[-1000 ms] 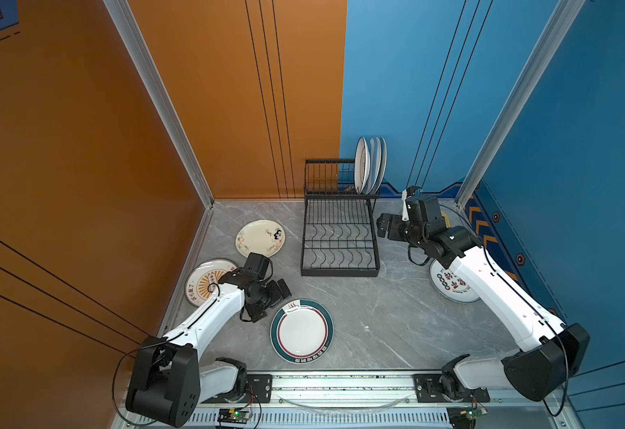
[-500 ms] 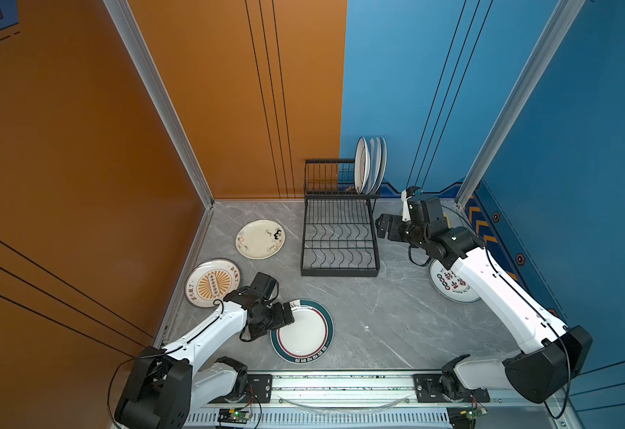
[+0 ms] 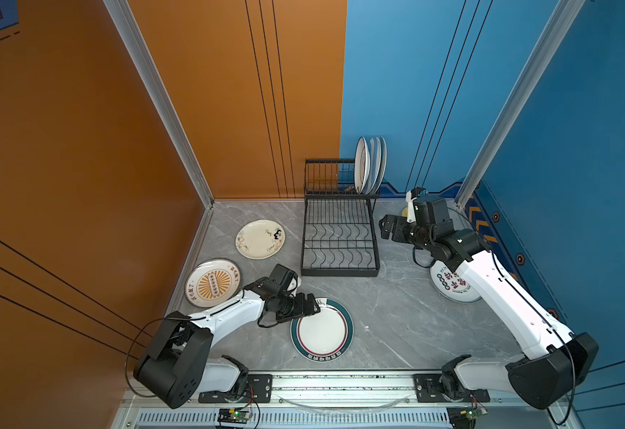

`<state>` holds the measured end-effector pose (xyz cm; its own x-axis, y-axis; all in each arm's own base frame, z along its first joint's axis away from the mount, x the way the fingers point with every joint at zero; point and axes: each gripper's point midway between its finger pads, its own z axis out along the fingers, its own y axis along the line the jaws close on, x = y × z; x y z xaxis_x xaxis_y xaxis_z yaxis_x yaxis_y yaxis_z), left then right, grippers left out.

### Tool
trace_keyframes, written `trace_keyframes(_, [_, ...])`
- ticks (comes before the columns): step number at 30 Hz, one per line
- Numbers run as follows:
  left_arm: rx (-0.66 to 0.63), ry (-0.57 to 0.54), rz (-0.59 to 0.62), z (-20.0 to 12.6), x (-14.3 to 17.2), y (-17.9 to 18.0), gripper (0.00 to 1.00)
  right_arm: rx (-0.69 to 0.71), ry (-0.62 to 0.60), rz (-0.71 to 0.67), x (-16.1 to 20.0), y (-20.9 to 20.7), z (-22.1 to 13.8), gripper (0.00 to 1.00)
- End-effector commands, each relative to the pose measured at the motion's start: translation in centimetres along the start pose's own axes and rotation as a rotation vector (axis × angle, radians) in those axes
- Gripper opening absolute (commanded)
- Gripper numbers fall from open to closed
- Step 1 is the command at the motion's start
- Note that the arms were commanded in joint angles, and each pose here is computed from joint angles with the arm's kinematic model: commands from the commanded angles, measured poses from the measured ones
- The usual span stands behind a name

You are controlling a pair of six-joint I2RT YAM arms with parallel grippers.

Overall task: Load plates into a dish rack
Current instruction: Move the plate to the bottom-center of the table, then pick up the plate from the bottom-center of the table.

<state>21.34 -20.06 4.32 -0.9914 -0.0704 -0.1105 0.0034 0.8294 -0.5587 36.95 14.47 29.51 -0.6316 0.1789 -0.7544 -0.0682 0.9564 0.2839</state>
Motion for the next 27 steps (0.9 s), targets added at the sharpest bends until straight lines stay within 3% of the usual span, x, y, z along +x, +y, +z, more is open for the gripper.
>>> trace_keyframes(1, [0.028, 0.079, 0.039, 1.0, 1.3, -0.7, 0.95, 0.011, 0.015, 0.008, 0.7, -0.7, -0.7, 1.00])
trace_keyframes(9, [-0.015, 0.060, 0.016, 0.3, 2.6, 1.7, 0.87, 0.008, 0.030, 0.026, 1.6, -1.3, -0.9, 1.00])
trace_keyframes(12, [-0.026, 0.055, -0.008, 0.1, 3.2, 2.5, 0.76, -0.007, 0.047, 0.040, 2.2, -1.5, -0.9, 1.00])
trace_keyframes(20, [0.003, 0.036, -0.072, -0.8, 4.4, 3.1, 0.68, -0.088, 0.161, 0.094, 5.3, -1.9, 0.0, 1.00])
trace_keyframes(27, [0.047, 0.045, -0.089, -0.3, 5.2, 3.1, 0.51, -0.116, 0.204, 0.127, 6.9, -2.6, 0.6, 1.00])
